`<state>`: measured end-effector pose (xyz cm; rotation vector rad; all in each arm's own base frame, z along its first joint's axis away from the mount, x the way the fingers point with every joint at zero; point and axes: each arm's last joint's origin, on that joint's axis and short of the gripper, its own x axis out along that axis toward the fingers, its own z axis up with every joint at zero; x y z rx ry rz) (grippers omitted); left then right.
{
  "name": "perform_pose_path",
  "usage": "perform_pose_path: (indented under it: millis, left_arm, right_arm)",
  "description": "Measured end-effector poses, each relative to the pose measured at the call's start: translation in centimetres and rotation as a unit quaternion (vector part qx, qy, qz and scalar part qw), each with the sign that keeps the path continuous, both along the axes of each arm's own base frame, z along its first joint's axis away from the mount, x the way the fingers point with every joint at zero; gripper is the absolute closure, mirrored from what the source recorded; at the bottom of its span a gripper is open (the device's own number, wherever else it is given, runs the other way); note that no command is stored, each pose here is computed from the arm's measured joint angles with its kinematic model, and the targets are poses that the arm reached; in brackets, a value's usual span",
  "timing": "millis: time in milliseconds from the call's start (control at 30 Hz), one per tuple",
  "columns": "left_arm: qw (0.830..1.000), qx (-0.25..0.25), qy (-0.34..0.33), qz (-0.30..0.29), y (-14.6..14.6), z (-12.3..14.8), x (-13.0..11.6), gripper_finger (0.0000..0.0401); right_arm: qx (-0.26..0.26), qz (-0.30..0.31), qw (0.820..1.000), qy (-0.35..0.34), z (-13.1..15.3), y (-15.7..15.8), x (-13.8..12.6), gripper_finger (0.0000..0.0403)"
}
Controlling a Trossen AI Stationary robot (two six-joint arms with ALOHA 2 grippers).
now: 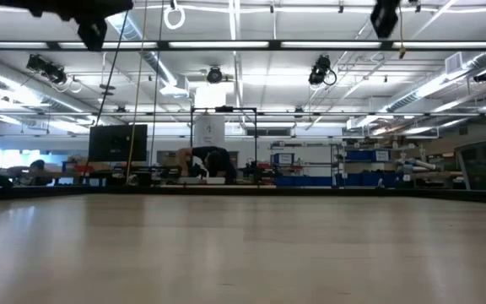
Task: Nest bowls inside each other
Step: Return to Home Position
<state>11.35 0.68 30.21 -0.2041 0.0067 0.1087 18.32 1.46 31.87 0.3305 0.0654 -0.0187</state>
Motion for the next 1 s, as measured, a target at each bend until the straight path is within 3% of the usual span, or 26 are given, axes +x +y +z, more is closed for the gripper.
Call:
perform_pose_path:
  millis: [133, 267, 367, 633, 833, 1000]
  left_arm:
    - [1.0, 0.005, 0.01, -0.022, -0.2, -2.2, -0.4, 0.0401]
    - [0.999, 0.022, 0.002, -0.033, -0.3, -3.4, -1.2, 0.0401]
    - [0.999, 0.041, -0.01, -0.032, -0.3, -4.3, -1.9, 0.0401]
    - [0.999, 0.008, -0.014, -0.031, -0.3, -8.6, -2.0, 0.0401]
    - [0.999, 0.019, -0.041, -0.014, -0.2, -9.4, -2.1, 0.0401]
    - [0.999, 0.023, -0.045, -0.008, -0.2, -9.5, -2.8, 0.0401]
  right_arm:
    - [-0.008, 0.005, 1.0, 0.029, -2.0, -0.2, -1.4, 0.0394]
    - [-0.085, 0.003, 0.996, 0.003, -2.2, -0.4, -3.3, 0.0399]
    - [-0.112, -0.001, 0.994, -0.019, -2.9, -0.6, -4.9, 0.0398]
    - [-0.07, -0.009, 0.996, -0.048, -7.4, -1.0, -6.4, 0.0398]
    - [-0.055, -0.002, 0.998, -0.042, -10.2, -0.9, -6.5, 0.0399]
    - [-0.043, 0.001, 0.996, -0.079, -10.5, -1.0, -7.6, 0.0399]
